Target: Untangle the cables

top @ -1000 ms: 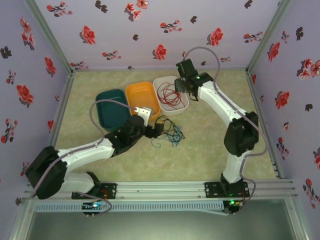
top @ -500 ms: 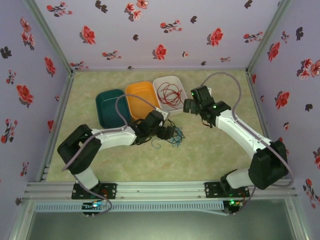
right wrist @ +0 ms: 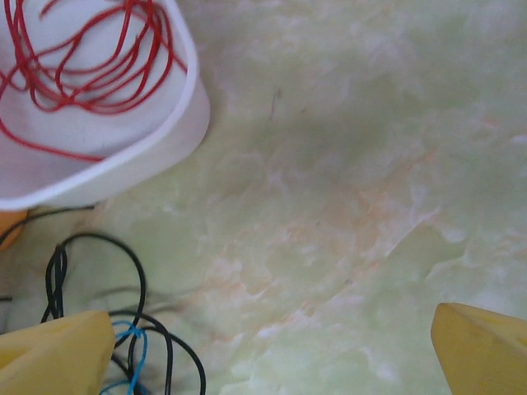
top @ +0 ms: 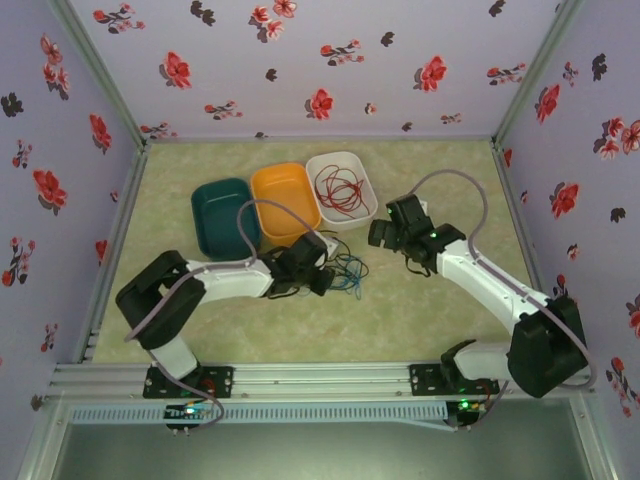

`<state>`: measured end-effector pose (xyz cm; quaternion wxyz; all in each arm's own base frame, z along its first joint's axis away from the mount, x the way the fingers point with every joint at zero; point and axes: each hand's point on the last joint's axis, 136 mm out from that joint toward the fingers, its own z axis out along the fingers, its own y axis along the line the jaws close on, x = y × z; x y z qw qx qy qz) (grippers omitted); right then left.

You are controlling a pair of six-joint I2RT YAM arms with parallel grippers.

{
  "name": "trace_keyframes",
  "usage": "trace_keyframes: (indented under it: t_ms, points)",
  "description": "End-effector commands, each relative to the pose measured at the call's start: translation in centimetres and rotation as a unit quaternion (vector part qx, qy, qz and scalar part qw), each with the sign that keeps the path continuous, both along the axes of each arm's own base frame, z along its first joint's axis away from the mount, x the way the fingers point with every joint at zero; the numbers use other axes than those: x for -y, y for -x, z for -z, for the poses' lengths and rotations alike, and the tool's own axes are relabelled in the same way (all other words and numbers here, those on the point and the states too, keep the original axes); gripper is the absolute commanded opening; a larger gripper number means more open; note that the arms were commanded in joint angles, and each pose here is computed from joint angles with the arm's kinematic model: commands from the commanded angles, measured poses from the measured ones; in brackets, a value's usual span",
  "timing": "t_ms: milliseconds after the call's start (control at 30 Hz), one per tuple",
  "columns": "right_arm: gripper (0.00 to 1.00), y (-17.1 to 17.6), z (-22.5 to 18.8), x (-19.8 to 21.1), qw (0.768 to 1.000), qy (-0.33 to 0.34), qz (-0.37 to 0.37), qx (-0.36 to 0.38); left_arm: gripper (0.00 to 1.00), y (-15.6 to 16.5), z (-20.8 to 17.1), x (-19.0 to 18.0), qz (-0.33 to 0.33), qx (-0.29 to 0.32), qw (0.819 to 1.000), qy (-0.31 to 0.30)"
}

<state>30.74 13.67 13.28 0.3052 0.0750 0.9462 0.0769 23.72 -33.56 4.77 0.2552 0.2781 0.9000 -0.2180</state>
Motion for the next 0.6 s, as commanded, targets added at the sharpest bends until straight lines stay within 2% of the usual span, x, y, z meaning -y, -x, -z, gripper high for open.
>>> trace_keyframes:
  t_ms: [0, 200, 400, 567]
  points:
    - [0.99, 1.2, 0.4, -2.2, 0.999, -0.031, -0.025, -0.015, 0.06, 2.1, -0.2, -1.7, -0.004, -0.029, 1.0, 0.002]
    - [0.97, 2.9, 1.1, -5.6, 0.995, -0.036, -0.08, -0.04, 0.05, 4.1, -0.6, -4.6, -0.027, -0.043, 0.999, 0.01]
    - [0.81, 3.7, 2.1, -8.7, 0.99, -0.061, -0.112, -0.063, 0.04, 5.6, -1.1, -7.0, -0.05, -0.053, 0.997, 0.013]
    - [0.66, 3.1, 3.0, -10.0, 0.989, -0.085, -0.099, -0.07, 0.03, 6.1, -1.5, -9.3, -0.072, -0.043, 0.996, 0.001]
